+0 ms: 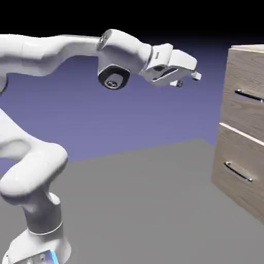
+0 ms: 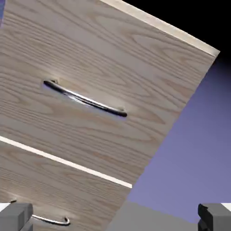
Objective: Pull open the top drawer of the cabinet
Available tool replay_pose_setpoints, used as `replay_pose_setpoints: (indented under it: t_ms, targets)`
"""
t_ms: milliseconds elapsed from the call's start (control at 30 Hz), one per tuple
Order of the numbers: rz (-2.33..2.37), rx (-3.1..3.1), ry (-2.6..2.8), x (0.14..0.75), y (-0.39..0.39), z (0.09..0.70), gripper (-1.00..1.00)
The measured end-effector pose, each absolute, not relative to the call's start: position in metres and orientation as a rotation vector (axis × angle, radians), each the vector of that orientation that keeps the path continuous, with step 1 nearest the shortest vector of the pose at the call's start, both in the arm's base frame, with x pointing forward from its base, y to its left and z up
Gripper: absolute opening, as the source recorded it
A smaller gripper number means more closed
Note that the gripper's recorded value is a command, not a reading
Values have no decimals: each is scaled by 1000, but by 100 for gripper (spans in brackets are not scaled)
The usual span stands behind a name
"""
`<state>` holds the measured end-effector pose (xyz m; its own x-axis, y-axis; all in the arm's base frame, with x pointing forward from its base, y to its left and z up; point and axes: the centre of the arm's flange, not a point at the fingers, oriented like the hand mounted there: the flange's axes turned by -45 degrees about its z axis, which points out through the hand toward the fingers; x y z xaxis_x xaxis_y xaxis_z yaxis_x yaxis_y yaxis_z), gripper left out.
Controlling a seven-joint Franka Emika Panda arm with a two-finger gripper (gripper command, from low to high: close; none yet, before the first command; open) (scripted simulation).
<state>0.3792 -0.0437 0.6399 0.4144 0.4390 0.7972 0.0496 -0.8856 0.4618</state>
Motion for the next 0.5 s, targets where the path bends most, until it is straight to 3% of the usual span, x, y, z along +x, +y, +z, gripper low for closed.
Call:
replay_pose_setpoints:
  t_ms: [500]
  targets:
    - [1449,1917,769,423,-5,657,0]
